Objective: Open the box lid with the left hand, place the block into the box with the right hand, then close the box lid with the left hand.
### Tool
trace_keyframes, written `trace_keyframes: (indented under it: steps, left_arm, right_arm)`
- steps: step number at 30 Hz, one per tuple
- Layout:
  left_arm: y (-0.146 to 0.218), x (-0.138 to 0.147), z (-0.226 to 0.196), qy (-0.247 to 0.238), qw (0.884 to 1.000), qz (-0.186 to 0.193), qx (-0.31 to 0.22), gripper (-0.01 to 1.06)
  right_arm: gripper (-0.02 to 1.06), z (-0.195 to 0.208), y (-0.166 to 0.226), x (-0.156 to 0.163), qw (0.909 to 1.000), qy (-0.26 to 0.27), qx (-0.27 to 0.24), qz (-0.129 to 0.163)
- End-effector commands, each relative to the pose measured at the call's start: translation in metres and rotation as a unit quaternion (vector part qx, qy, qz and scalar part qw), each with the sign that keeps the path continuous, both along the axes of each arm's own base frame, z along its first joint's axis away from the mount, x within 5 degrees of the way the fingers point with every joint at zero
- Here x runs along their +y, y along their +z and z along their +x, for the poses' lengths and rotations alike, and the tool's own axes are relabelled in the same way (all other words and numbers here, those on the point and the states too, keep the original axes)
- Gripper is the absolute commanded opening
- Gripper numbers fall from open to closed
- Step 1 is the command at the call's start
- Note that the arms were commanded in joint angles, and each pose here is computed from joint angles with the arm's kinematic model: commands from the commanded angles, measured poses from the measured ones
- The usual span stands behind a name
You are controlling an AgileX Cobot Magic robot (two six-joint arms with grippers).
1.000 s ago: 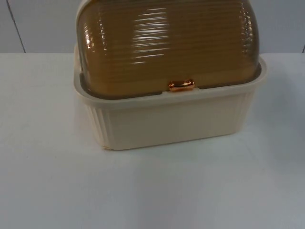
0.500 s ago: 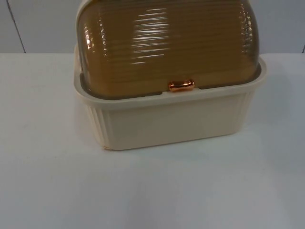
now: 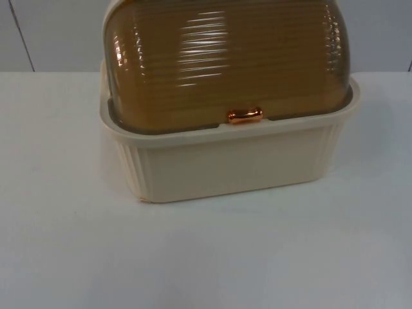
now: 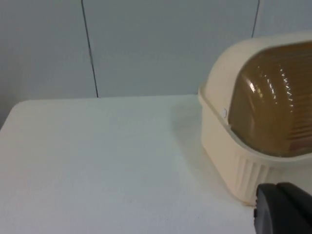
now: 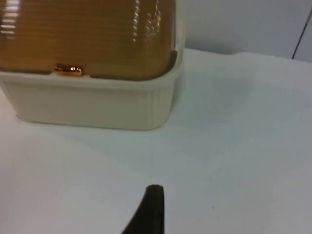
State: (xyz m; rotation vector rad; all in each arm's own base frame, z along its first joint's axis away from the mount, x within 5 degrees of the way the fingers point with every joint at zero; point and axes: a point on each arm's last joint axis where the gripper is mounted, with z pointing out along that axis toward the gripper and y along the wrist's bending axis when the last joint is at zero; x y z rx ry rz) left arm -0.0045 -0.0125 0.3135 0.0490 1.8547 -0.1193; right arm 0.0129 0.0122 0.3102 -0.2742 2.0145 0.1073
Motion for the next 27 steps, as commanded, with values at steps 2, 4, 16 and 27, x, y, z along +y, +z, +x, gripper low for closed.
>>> trace_keyframes:
  steps: [2,4,16,27]
  left_arm:
    - [-0.008,0.002,-0.006,0.011,1.0,0.004,0.025,0.0]
    - [-0.01,0.003,-0.009,0.015,0.999,0.007,0.032,0.0]
    - [-0.033,0.008,-0.005,0.05,0.993,-0.003,0.107,0.0]
    - [-0.039,0.011,0.0,0.063,0.992,0.01,0.104,0.0]
  right_arm:
    - [0.82,-0.001,-0.003,-0.003,0.9999,-0.012,0.01,-0.008]
    - [0.82,0.001,-0.009,-0.003,0.9997,-0.012,0.018,-0.008]
    - [0.82,-0.023,-0.019,-0.005,0.9995,-0.011,-0.031,-0.003]
    - [0.82,-0.022,-0.03,-0.006,0.9998,-0.016,0.005,-0.013]
